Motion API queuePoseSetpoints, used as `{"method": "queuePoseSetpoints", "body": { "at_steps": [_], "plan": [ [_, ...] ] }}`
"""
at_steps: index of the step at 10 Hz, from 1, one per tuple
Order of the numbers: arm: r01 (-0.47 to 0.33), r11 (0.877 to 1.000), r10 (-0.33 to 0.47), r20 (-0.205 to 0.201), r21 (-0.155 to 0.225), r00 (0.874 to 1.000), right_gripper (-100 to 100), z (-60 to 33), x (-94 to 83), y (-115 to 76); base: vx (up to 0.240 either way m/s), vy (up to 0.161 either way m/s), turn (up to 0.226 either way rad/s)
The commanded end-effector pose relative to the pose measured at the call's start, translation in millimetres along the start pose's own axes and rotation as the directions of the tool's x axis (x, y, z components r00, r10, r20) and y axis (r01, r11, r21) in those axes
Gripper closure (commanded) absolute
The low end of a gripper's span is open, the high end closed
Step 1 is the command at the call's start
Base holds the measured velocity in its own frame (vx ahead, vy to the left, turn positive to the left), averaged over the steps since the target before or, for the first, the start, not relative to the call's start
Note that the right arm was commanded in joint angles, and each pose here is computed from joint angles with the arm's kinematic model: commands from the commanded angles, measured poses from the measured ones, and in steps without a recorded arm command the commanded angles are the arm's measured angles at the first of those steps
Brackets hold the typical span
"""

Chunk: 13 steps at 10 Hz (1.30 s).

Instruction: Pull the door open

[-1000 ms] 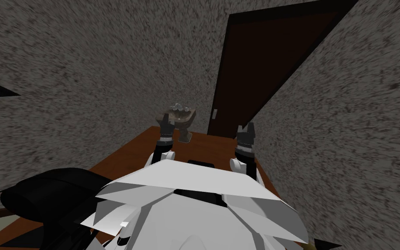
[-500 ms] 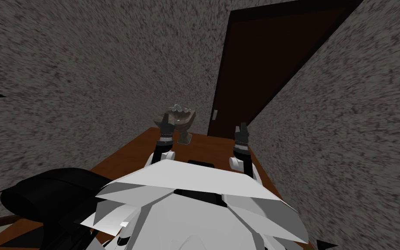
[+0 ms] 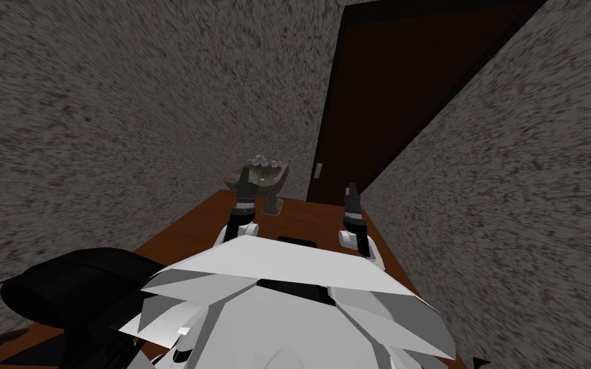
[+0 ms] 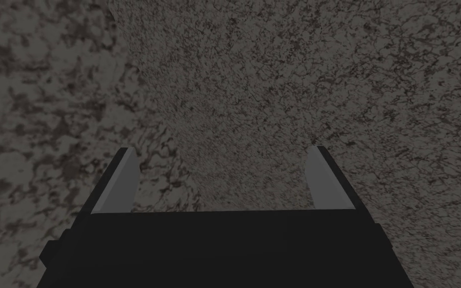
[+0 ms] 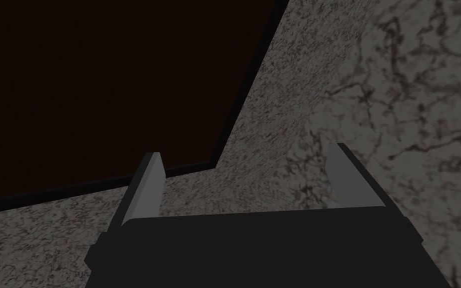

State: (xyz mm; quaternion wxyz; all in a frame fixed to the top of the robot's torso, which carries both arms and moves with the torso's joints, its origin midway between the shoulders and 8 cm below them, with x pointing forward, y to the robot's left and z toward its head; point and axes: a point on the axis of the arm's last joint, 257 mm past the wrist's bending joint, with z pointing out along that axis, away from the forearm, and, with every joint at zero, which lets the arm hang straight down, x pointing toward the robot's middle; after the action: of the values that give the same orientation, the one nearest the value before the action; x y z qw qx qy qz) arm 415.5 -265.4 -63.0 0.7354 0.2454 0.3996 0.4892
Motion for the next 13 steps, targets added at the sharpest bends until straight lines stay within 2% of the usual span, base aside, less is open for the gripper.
{"method": "queuePoseSetpoints", "body": {
  "at_steps": [1,3,6,9,12,13],
  "plan": [
    [0.045,0.999,-0.045,-0.02,0.014,0.999,-100,-0.3,5.3,-11.2,0.102,0.041,-0.022],
    [0.099,0.995,-0.097,-0.044,0.029,0.994,-100,0.3,10.3,-26.2,0.101,0.034,-0.025],
    [0.183,0.982,-0.178,-0.085,0.05,0.98,-100,1.0,17.0,-49.7,0.097,0.05,-0.025],
    [0.266,0.962,-0.257,-0.127,0.065,0.958,-100,1.4,22.6,-73.2,0.091,0.045,-0.024],
    [0.349,0.934,-0.333,-0.171,0.076,0.927,-100,1.5,26.9,-96.9,0.099,0.042,-0.025],
    [0.349,0.934,-0.333,-0.171,0.076,0.927,-100,1.5,26.9,-96.9,0.058,0.034,-0.009]
  ]
}}
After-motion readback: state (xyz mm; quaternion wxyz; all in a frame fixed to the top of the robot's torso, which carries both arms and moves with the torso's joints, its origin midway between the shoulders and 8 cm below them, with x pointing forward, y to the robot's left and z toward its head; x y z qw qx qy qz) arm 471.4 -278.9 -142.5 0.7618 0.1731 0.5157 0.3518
